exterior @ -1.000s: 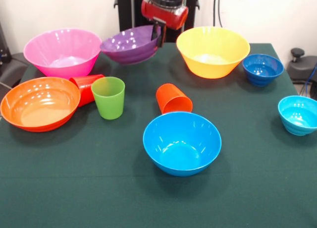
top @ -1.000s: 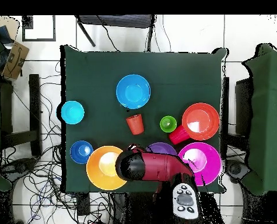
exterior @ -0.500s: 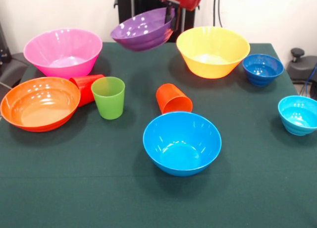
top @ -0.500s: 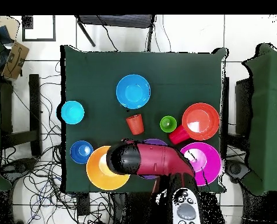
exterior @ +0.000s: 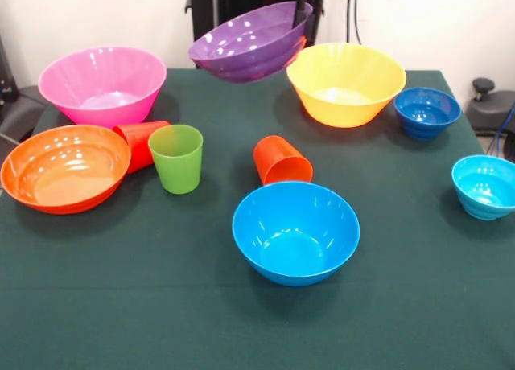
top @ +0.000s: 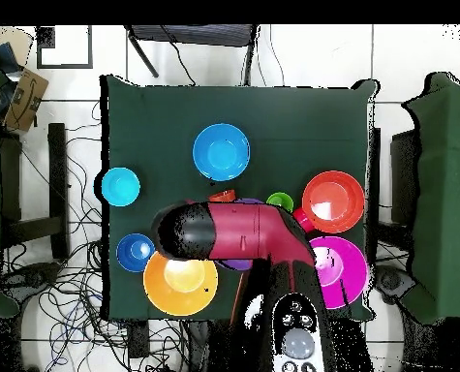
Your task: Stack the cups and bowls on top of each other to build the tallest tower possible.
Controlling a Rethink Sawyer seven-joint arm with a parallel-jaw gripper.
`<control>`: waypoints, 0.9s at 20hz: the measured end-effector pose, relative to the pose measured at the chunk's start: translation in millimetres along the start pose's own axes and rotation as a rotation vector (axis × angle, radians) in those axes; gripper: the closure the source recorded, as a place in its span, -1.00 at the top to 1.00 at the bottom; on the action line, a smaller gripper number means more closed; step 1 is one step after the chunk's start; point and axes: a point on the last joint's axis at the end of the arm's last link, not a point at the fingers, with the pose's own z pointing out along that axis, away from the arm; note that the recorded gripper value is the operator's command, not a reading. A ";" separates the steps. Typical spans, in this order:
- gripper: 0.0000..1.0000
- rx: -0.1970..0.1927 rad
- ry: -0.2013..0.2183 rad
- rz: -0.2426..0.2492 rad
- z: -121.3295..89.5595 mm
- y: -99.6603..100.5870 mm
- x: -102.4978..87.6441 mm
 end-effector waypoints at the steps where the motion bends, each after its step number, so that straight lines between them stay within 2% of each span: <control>1: -1.00 -0.006 -0.004 -0.002 -3.1 3.5 -4.6; 2: -1.00 -0.022 -0.019 -0.008 -9.6 11.4 -15.3; 5: -1.00 -0.039 -0.036 -0.011 -14.0 18.3 -25.9; 10: -1.00 -0.070 -0.065 -0.019 -14.0 36.2 -52.0; 13: -1.00 -0.071 -0.082 -0.039 -6.3 45.1 -65.7; 18: -1.00 -0.052 -0.090 -0.064 15.3 47.3 -79.0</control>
